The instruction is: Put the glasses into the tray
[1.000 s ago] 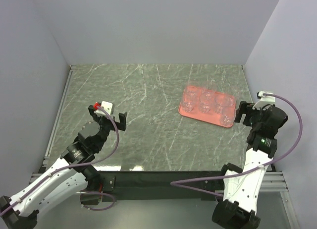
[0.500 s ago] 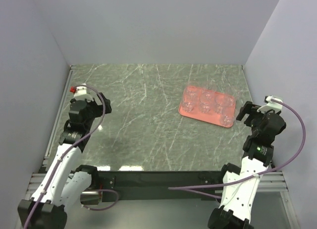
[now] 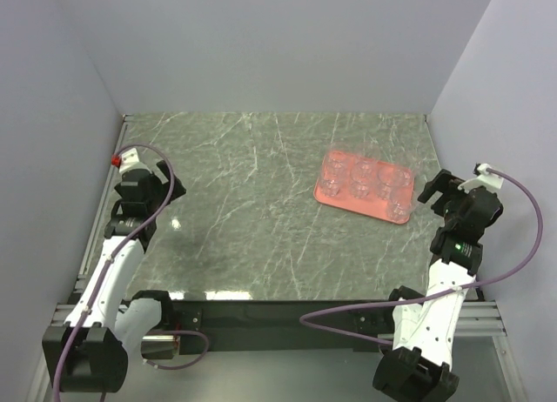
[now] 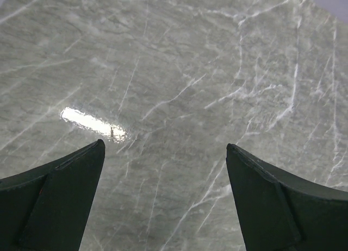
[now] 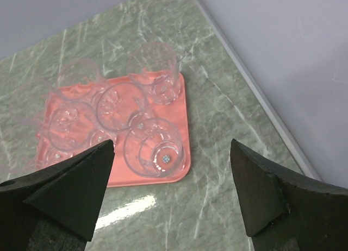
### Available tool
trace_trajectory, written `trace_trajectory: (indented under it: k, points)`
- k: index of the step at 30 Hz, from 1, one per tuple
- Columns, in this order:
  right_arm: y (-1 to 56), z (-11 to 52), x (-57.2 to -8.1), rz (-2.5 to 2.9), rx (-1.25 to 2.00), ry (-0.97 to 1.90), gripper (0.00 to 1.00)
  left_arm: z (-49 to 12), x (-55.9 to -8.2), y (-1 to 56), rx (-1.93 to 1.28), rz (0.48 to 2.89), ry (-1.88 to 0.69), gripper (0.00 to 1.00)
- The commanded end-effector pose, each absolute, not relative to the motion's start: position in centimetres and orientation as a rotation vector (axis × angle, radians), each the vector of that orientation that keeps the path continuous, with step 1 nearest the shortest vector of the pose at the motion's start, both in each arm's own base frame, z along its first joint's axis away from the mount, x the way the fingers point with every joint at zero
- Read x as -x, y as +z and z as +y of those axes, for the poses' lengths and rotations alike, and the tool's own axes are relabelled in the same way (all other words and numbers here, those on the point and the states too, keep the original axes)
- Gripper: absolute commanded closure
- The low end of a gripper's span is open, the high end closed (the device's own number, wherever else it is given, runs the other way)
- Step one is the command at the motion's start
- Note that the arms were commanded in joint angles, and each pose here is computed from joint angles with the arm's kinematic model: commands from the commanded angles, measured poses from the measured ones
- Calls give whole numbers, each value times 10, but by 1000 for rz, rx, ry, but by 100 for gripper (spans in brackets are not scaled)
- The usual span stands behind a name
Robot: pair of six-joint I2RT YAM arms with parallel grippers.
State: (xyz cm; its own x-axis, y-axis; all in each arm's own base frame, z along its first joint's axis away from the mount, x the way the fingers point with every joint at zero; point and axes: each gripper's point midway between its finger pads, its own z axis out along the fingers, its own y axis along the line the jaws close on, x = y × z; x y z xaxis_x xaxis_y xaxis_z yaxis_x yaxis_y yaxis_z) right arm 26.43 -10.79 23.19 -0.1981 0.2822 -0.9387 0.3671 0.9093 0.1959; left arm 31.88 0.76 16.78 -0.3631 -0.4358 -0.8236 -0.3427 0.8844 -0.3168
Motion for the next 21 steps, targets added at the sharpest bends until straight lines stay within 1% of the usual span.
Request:
trace_trajectory:
  k: [1, 6, 21]
  points:
    - [242, -122, -264, 1725, -529, -145, 7, 14, -319, 190, 577, 1890, -99, 1]
    - [245, -123, -261, 1692, -552, -153, 9, 11, -320, 190, 562, 1900, -115, 1]
    - [240, -133, -258, 1693, -587, -204, 10, 2, -320, 197, 527, 1885, -174, 1]
